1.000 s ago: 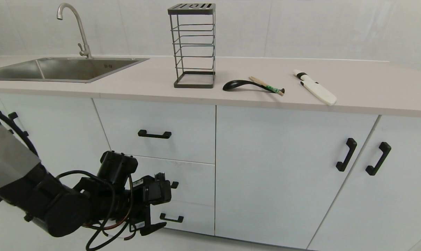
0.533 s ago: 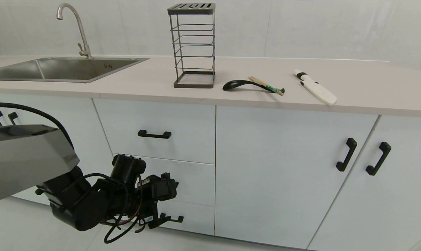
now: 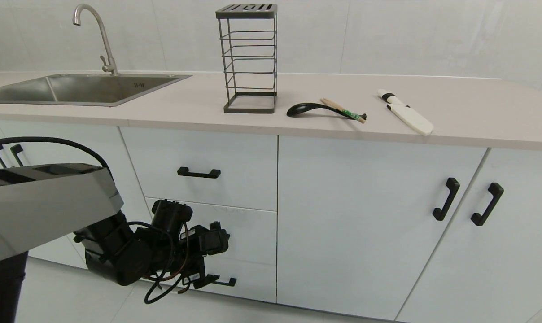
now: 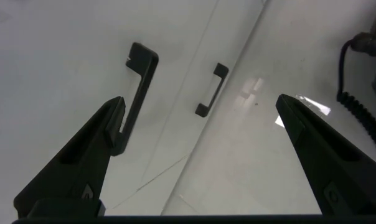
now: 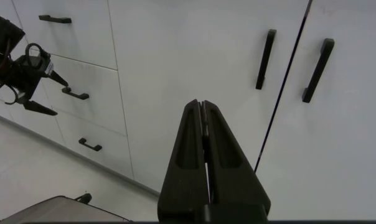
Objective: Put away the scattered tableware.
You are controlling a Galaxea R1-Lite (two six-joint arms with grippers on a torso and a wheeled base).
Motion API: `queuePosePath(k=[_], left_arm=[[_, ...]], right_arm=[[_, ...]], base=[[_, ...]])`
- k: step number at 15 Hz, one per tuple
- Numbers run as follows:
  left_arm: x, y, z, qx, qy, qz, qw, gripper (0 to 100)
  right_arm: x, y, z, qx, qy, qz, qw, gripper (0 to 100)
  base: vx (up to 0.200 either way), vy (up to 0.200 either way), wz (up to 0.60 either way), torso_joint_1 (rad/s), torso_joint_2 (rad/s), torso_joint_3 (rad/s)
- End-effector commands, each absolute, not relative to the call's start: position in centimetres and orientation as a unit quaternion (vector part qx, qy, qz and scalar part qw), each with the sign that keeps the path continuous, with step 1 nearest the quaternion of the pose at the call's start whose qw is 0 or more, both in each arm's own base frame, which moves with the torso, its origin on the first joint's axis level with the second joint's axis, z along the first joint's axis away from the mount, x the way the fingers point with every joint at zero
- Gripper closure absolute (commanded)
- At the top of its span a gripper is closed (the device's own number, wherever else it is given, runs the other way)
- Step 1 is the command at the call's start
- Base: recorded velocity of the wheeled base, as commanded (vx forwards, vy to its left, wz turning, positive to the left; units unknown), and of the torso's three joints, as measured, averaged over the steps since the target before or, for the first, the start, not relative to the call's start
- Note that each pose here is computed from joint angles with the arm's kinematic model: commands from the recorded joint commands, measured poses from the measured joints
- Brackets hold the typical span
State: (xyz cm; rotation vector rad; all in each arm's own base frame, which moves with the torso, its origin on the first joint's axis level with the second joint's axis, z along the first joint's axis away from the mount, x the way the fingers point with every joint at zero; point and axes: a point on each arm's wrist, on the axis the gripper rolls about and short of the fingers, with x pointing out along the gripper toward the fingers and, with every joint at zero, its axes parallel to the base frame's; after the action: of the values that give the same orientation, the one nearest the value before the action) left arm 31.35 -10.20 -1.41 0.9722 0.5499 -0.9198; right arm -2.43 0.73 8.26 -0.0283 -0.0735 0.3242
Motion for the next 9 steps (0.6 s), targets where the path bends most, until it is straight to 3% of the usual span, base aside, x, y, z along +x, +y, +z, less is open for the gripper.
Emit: queuePosePath(k=[1,9], left_arm=[[32.5,-9.9,-2.2,0.455,0.247,-0.420,0.745,0],[34.2,-10.3,-4.2,0.475,0.243,-0.431,0.728,0]], right_arm=[[-2.4,0.7,8.3,-0.014,-0.036,0.161,0.986,100],[-2.4,0.7,8.3,-0.014,-0.036,0.161,0.986,100]], base=[[0.000,0.000,0.00,0.000,0.00,0.000],[0.000,0.000,0.00,0.000,0.00,0.000]])
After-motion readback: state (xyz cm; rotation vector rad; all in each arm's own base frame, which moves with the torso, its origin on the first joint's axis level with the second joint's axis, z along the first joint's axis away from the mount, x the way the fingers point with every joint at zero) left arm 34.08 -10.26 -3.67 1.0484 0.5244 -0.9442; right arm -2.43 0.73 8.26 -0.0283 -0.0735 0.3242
